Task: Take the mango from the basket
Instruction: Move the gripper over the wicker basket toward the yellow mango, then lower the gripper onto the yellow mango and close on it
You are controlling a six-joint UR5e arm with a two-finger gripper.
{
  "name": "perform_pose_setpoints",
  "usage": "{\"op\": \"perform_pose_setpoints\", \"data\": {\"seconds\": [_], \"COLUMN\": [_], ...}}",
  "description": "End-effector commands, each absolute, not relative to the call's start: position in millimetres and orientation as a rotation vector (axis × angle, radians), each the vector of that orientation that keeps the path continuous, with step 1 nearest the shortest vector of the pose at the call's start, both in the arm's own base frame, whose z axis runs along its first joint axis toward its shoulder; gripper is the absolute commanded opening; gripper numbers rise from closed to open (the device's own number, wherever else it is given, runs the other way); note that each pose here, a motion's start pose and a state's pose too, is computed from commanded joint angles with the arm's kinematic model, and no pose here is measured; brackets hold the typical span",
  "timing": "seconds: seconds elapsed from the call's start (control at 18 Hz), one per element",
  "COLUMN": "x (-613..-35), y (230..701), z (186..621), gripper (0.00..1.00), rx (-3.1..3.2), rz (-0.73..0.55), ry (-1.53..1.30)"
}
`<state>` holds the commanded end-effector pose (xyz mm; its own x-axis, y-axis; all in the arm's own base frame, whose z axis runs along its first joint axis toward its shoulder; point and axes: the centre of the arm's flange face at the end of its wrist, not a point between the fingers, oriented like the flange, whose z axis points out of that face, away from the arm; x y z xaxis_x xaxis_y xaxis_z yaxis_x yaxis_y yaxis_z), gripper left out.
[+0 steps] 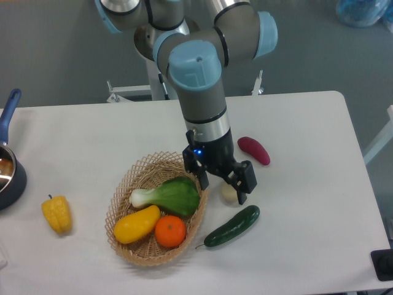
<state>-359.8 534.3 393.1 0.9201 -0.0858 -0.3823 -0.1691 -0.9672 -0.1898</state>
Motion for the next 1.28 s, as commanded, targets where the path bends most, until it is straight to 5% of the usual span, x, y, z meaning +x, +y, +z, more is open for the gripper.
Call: {"op": "perform_pose_setpoints", "data": {"seconds": [0.39,0.89,1.28], "x": [-316.0,-271.7,-253.1], "y": [568.4,575.7,591.7], "z": [374.4,318.4,284.4], "gripper": [1.00,1.00,1.00], "rx": [-2.848,-2.828,-2.851], "rz": [0.493,0.204,0.082], "ry": [0.485,0.855,0.761]}}
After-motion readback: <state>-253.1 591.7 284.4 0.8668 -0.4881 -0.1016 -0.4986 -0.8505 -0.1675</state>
